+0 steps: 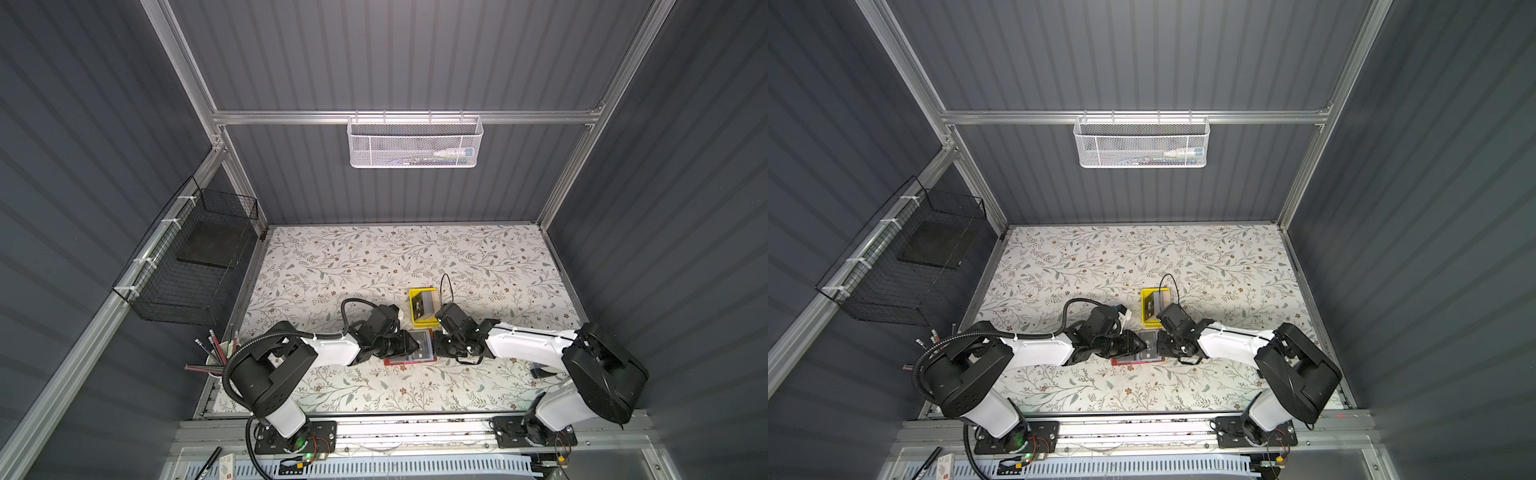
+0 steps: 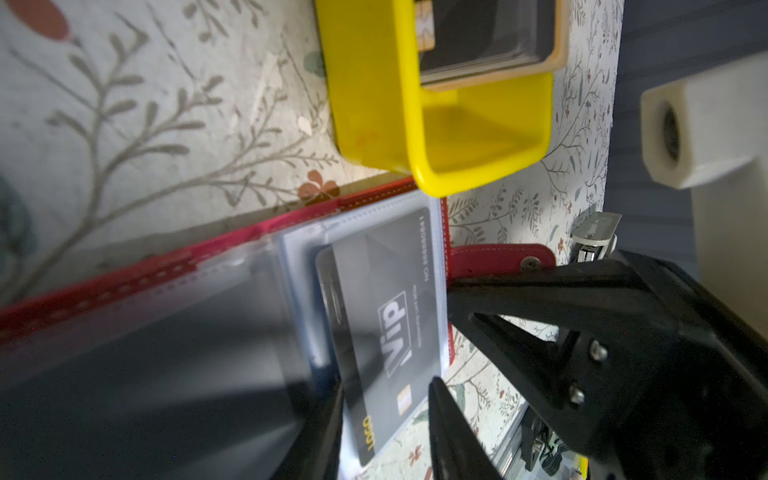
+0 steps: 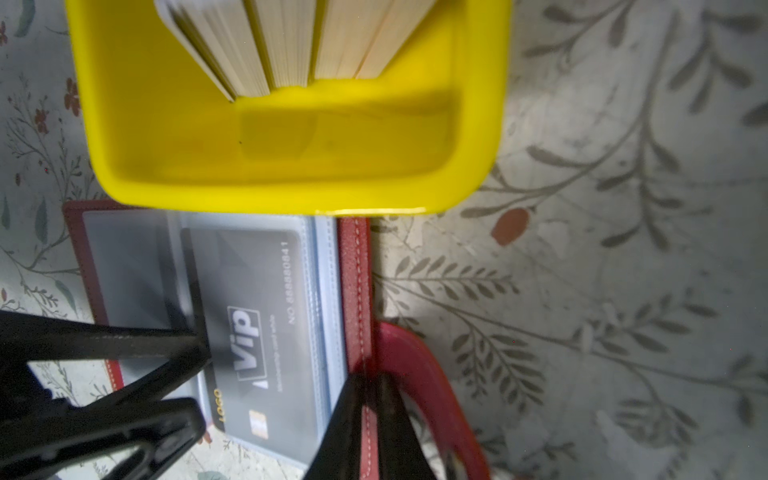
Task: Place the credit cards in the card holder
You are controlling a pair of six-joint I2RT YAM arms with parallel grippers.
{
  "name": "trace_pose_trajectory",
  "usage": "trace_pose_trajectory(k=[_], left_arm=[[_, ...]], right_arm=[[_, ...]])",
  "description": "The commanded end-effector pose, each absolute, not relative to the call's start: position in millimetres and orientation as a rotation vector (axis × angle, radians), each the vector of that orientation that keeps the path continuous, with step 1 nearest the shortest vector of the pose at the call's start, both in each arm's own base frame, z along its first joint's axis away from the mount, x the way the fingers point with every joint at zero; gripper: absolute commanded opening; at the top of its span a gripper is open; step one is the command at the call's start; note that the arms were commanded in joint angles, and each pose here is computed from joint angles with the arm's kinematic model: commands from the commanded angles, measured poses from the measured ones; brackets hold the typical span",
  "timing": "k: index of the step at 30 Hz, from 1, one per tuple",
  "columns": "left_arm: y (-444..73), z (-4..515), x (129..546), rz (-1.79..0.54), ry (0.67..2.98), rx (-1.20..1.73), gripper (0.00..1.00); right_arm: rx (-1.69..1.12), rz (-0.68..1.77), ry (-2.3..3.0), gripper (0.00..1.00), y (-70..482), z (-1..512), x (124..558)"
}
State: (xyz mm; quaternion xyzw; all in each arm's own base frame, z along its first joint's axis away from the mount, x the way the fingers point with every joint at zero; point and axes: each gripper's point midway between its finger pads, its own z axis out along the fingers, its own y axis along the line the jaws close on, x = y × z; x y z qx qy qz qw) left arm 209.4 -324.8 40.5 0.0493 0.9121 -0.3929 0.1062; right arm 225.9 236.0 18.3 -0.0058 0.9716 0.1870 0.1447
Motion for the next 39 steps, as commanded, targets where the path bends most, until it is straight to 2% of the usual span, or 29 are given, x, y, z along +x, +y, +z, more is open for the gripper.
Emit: trace_pose_trajectory(k=[1,11,16,24,39], left_arm=[[-319,52,208,-1.140,2.666,0.191,0.36],[-295,76,217,-1.103,2.569,0.213,0.37],[-290,71,213,-1.091,2.581,0.242,0.37],[-298,68,204,-1.199,2.552,0.276,0.38],[-301,55,210,-1.172,2.547,0.282,0.38]], right_arm=[[-0.039,0.513,2.822,0.13,235,16,225],[-0.056,0.549,2.765,0.14,235,34,226],[-0.063,0.584,2.743,0.14,236,44,224],[-0.047,0.633,2.719,0.15,235,56,220],[-0.010,0.689,2.704,0.15,240,54,221]])
